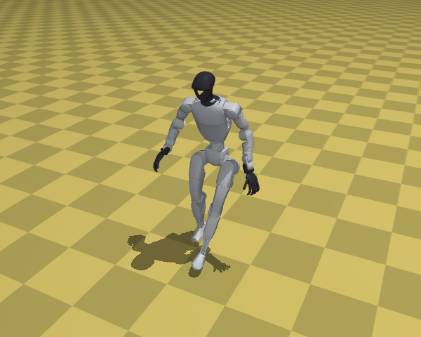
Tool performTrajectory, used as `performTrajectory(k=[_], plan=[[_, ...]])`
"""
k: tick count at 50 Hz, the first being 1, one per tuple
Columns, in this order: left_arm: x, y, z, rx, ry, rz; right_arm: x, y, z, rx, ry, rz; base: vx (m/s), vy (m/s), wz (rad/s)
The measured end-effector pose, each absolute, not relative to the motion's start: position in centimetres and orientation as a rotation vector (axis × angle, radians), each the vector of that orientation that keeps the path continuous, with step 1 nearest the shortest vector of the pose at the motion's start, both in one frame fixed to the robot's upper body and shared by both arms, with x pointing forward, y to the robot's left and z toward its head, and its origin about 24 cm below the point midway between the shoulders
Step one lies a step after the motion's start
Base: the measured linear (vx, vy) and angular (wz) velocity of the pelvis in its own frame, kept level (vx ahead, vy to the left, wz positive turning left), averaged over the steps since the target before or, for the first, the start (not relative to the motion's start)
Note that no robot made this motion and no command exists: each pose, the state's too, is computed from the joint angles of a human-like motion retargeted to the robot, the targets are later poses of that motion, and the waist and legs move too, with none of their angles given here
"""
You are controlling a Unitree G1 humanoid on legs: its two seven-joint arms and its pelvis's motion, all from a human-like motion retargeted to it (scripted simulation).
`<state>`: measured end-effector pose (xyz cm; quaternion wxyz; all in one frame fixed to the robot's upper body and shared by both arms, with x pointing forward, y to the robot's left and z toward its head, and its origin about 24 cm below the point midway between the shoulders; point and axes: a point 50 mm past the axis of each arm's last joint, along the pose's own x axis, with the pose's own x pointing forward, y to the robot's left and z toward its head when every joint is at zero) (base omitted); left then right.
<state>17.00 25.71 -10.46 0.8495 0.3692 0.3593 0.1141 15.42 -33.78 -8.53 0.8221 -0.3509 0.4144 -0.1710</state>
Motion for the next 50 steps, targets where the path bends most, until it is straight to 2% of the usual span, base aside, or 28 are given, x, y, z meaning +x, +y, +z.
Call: performTrajectory(k=[4, 8, 12, 16, 20, 23, 27, 33, 36, 40, 43, 47, 50], plan=[[7.6, 27.1, -14.7, 0.502, 1.206, 0.407, 24.6, -34.0, -0.5, -0.767, 0.470, -0.476, 0.10, -0.29, -0.70], [-1.4, 28.5, -15.4, 0.344, 1.514, 0.603, 29.7, -29.7, 6.4, -0.607, 0.089, -0.469, 0.22, -0.29, 0.07], [-6.9, 29.8, -14.3, 0.295, 1.638, 0.730, 30.9, -23.8, 10.4, -0.548, -0.150, -0.256, 0.24, -0.32, 0.00], [-9.2, 31.3, -13.1, 0.343, 1.652, 0.764, 29.1, -20.3, 11.3, -0.773, -0.285, -0.071, 0.24, -0.29, -0.50], [-8.1, 32.2, -12.9, 0.393, 1.622, 0.720, 26.7, -19.4, 7.5, -0.939, -0.201, -0.007, 0.17, -0.22, -0.71], [-5.7, 31.9, -13.5, 0.394, 1.575, 0.659, 24.8, -19.2, 2.9, -0.889, -0.006, 0.041, 0.08, -0.13, -0.83], [-1.3, 29.2, -14.8, 0.420, 1.444, 0.481, 22.9, -19.9, -1.1, -0.828, 0.186, 0.086, -0.01, -0.01, -0.63], [7.6, 23.9, -14.3, 0.686, 1.045, 0.030, 21.3, -23.5, -5.0, -0.758, 0.424, -0.071, -0.17, 0.11, 0.21], [11.7, 21.7, -12.5, 0.730, 0.816, -0.094, 20.1, -26.0, -6.4, -0.693, 0.550, -0.205, -0.25, 0.18, 0.62], [14.9, 20.3, -10.1, 0.679, 0.623, -0.104, 18.9, -28.8, -7.5, -0.607, 0.663, -0.382, -0.23, 0.21, 0.41], [15.5, 20.9, -9.7, 0.631, 0.618, -0.047, 18.6, -30.1, -8.1, -0.629, 0.739, -0.418, -0.18, 0.22, 0.14], [13.5, 22.5, -11.1, 0.562, 0.764, 0.025, 18.0, -30.5, -9.0, -0.660, 0.830, -0.365, -0.13, 0.23, 0.16], [10.7, 24.0, -12.6, 0.528, 0.925, 0.071, 17.1, -29.7, -9.8, -0.565, 0.855, -0.375, -0.09, 0.24, 0.31]])
